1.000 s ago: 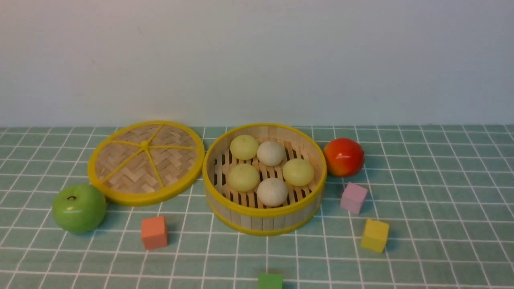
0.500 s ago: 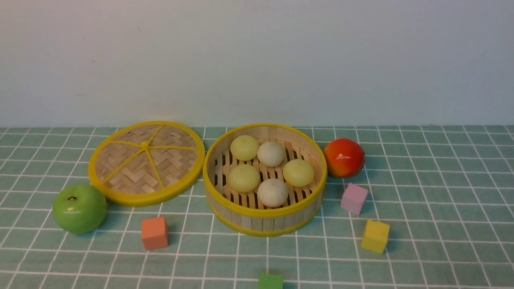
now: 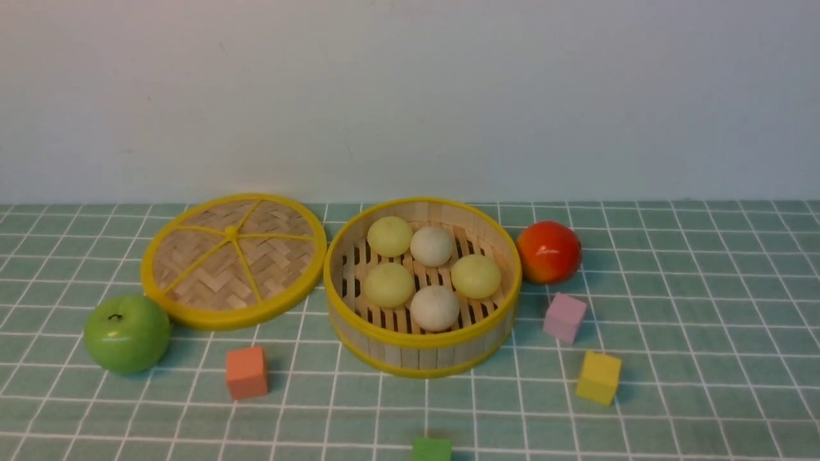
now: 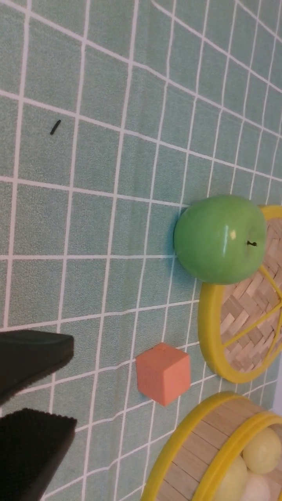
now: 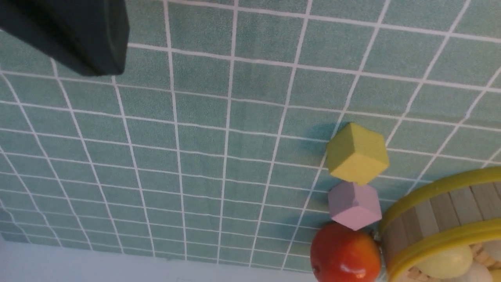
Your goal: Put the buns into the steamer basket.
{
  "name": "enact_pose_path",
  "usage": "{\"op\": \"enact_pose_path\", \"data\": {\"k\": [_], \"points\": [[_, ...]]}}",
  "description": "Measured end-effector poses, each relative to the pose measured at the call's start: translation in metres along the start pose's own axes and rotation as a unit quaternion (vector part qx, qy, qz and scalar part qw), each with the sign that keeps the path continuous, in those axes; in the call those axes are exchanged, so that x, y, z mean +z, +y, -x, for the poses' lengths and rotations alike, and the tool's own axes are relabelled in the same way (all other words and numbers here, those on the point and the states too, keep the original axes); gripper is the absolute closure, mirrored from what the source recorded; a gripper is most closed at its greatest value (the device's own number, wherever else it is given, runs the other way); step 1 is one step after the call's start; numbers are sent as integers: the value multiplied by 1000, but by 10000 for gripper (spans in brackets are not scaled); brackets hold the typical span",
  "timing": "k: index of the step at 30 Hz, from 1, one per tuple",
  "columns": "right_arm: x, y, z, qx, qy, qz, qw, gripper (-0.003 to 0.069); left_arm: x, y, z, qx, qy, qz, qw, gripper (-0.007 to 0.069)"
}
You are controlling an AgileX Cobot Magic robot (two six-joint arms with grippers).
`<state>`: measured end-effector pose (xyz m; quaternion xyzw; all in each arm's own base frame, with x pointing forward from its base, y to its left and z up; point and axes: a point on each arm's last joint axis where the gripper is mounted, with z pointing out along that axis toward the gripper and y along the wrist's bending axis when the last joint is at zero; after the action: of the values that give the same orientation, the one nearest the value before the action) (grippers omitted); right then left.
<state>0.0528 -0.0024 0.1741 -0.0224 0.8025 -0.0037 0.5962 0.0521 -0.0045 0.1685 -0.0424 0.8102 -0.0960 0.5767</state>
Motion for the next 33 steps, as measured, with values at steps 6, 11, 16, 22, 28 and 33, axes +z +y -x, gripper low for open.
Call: {"op": "enact_pose_path", "data": {"k": [6,11,16,22,28,33], "points": [[0,0,0,2,0,1,1000,626,0,0,0,0,0,0,1000,387],[0,0,0,2,0,1,1000,620,0,0,0,0,0,0,1000,387],[0,0,0,2,0,1,1000,614,0,0,0,0,0,0,1000,387],[0,0,0,2,0,1,1000,606,0,0,0,0,0,0,1000,387],[0,0,0,2,0,1,1000,596,0,0,0,0,0,0,1000,387],[0,0,0,2,0,1,1000,588,0,0,0,0,0,0,1000,387]]}}
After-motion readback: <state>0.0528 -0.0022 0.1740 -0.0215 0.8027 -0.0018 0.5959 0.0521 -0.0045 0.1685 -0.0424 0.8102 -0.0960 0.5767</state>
